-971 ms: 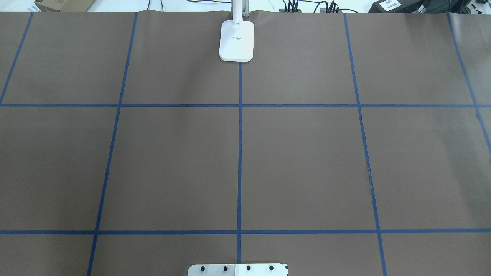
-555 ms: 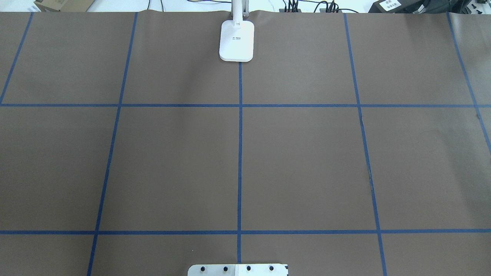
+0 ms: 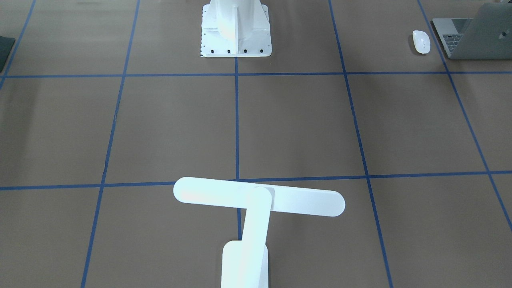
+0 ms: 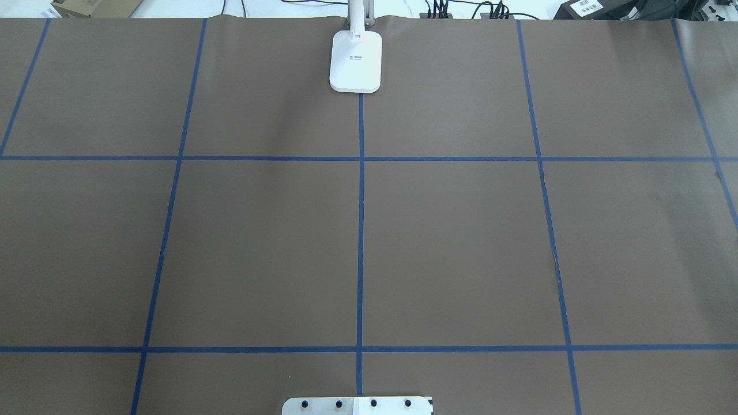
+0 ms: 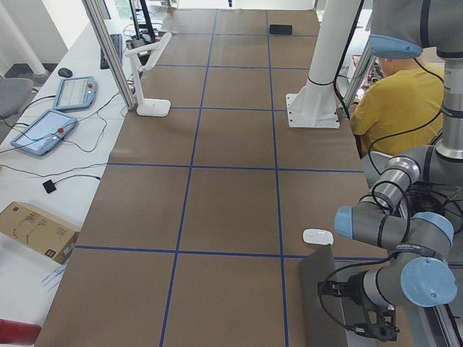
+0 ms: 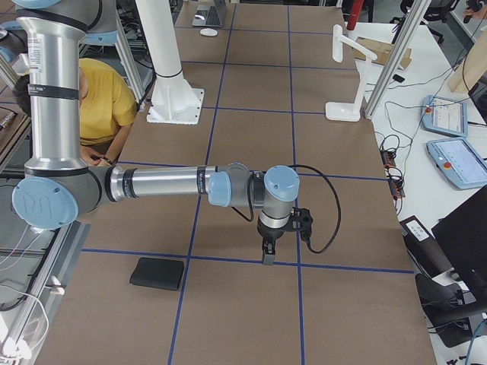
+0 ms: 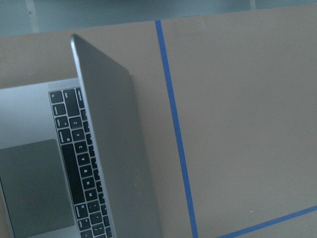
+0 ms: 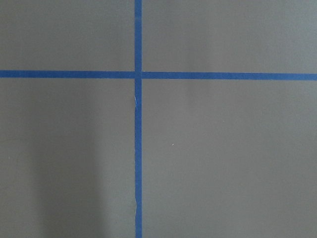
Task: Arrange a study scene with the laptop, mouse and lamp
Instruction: 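Carry the open silver laptop with the left gripper toward the table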
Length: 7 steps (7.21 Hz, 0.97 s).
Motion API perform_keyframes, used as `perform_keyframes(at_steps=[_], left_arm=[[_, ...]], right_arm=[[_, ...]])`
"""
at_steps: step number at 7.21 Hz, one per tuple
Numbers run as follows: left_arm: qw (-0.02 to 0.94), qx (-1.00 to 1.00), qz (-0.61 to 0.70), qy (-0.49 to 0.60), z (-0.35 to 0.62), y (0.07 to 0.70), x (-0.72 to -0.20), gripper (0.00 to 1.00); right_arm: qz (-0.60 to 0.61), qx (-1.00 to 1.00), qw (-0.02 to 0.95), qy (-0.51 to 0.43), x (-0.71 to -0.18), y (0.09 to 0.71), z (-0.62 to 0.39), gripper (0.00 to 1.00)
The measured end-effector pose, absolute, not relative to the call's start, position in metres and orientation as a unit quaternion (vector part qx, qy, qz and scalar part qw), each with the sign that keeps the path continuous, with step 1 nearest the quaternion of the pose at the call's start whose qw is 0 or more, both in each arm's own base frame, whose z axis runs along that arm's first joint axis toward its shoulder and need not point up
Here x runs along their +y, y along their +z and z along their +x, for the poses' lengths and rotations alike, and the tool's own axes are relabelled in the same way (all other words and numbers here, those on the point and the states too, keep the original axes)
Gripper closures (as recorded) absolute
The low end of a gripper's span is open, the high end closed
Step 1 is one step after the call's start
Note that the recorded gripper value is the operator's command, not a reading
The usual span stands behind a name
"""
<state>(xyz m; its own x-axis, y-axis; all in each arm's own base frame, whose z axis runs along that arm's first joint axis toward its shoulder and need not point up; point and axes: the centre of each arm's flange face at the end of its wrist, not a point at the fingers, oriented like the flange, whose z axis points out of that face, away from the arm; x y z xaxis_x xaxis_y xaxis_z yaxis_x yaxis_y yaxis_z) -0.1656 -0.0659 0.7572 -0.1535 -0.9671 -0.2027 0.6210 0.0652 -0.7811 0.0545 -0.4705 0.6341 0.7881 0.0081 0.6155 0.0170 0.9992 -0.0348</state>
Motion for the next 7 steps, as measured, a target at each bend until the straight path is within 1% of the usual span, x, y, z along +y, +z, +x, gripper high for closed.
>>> perform_keyframes(at_steps=[2, 4, 5, 6, 7], left_arm=[[0.609, 0.395, -0.226, -0.650, -0.162, 0.766, -0.062, 0.09], [0.604, 0.395, -0.235, -0.651, -0.158, 0.776, -0.058, 0.20], [0.603, 0.395, -0.238, -0.652, -0.157, 0.780, -0.057, 0.47], [0.602, 0.395, -0.239, -0.652, -0.156, 0.781, -0.057, 0.77], [0.601, 0.395, -0.240, -0.652, -0.157, 0.781, -0.057, 0.96]], right_arm=[[-0.019, -0.325, 0.945, -0.002, -0.471, 0.634, 0.054, 0.00], [-0.019, -0.325, 0.945, -0.002, -0.471, 0.634, 0.054, 0.00], [-0.019, -0.325, 0.945, -0.002, -0.471, 0.634, 0.054, 0.00], [-0.019, -0.325, 0.945, -0.002, -0.471, 0.634, 0.054, 0.00], [-0.019, -0.325, 0.945, -0.002, -0.471, 0.634, 0.054, 0.00]])
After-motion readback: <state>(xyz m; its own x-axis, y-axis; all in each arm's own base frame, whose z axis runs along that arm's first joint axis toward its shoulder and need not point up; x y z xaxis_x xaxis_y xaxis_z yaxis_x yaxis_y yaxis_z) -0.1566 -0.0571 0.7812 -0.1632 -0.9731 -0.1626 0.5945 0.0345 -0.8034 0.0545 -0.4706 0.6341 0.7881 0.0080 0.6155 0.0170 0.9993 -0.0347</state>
